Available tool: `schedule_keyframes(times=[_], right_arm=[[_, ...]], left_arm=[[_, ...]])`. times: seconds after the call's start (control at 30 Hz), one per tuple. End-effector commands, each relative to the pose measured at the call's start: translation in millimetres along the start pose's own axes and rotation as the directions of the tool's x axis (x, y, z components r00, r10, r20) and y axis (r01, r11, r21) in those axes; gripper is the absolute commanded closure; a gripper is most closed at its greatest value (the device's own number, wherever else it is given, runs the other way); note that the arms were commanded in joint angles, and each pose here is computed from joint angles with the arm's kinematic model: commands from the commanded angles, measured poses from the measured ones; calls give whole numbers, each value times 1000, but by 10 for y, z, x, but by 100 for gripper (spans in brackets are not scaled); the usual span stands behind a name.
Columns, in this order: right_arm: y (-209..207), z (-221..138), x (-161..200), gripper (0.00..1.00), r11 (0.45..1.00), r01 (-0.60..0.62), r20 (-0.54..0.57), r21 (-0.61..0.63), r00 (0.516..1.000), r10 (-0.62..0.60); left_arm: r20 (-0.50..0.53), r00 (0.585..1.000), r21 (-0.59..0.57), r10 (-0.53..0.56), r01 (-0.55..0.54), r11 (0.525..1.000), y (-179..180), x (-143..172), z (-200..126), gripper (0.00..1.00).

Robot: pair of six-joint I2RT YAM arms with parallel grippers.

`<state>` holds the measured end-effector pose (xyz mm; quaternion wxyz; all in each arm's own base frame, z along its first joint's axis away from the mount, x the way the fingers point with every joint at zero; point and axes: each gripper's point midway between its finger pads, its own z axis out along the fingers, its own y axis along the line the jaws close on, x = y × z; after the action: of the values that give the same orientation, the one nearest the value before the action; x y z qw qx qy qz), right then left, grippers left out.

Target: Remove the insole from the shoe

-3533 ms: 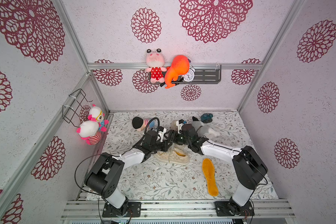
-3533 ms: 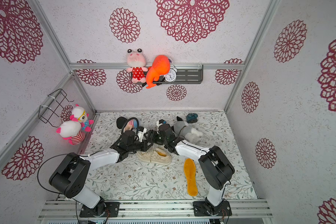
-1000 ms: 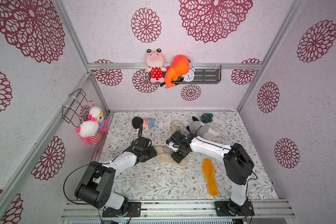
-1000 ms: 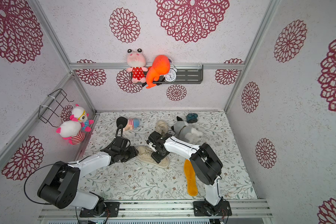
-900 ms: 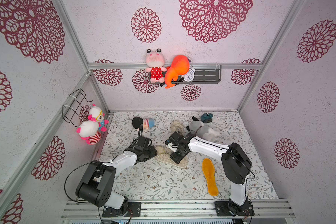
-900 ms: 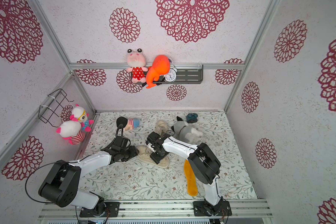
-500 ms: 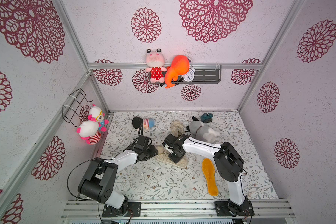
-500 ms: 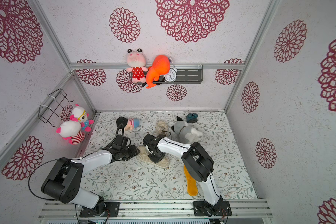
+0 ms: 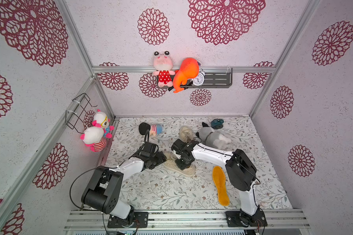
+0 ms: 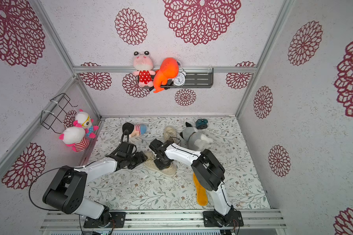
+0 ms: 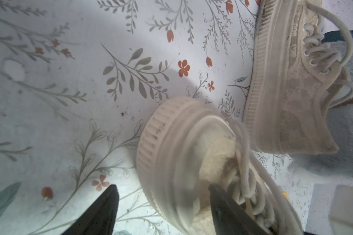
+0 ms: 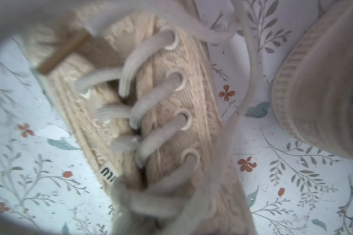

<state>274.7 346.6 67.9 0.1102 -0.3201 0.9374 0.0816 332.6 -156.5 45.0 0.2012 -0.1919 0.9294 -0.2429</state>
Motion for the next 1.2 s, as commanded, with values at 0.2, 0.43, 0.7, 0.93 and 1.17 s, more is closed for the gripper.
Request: schedule_keyframes(times=[0.2, 0.43, 0.7, 0.93, 1.17], right_arm=[[260, -633, -327, 100, 967, -154, 158, -202, 970, 187], [150, -914, -358, 100, 912, -273, 150, -305, 932, 329], [79, -587, -645, 100, 843, -426, 156, -328, 856, 493], [166, -424, -1147, 100, 699, -581, 126, -416, 725, 677], [259, -285, -1220, 100, 627, -632, 52, -455, 684, 728]], left_arm=[[74, 992, -16, -100, 101, 995, -13, -275, 152, 34], [99, 991, -42, -88, 92, 995, 103, -369, 186, 41], [263, 965, 66, -19, 2, 998, -116, -568, -242, 27], [353, 917, 4, 186, -200, 980, -154, -217, -654, 26], [446, 810, 21, 380, -434, 900, -295, 413, -821, 22]])
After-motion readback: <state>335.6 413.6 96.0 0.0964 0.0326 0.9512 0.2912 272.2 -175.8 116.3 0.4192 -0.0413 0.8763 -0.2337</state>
